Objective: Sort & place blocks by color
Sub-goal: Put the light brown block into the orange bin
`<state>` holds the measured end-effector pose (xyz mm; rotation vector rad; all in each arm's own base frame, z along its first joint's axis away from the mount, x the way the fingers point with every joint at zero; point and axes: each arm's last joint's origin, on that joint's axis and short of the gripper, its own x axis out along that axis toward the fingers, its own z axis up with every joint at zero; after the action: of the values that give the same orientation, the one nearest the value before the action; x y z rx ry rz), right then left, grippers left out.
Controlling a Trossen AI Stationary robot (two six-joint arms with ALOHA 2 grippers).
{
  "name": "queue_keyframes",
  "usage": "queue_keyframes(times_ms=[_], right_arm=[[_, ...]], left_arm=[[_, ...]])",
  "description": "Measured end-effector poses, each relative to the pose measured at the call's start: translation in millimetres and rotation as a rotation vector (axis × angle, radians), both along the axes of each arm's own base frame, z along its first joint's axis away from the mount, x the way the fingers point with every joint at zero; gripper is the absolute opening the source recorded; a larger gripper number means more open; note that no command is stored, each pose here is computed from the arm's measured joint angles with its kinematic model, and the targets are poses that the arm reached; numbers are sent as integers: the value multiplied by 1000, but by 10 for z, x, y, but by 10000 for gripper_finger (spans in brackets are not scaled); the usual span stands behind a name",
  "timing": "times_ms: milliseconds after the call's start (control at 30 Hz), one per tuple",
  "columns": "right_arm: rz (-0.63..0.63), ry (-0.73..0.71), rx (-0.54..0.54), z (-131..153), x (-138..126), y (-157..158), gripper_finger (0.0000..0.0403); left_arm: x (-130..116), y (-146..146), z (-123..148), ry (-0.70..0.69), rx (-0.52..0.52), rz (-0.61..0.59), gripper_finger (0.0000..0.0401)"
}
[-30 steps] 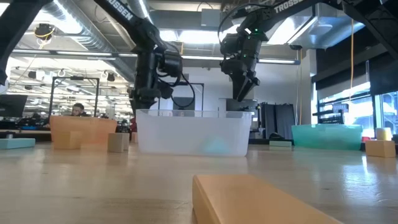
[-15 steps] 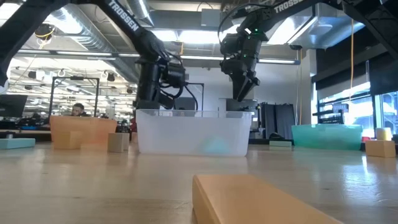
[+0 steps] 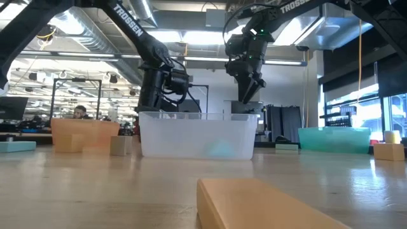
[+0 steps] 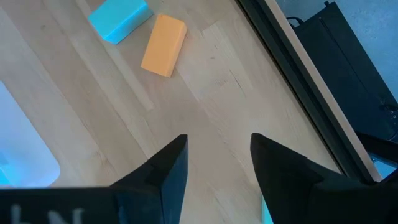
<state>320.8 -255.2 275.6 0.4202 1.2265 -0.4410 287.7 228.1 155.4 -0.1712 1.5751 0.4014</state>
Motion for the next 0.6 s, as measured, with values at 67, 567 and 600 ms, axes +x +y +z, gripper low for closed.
queue_keyframes(times_ms=[67,567,600], right_arm=[[0,0,0,0,0,0,175],[0,0,0,0,1,1,175],[0,0,0,0,0,0,175]], left_arm=[[-3,0,0,3,0,1,52],[-58,-118,143,38,-23,66,26],[-66,-136,178,37,-23,87,26]])
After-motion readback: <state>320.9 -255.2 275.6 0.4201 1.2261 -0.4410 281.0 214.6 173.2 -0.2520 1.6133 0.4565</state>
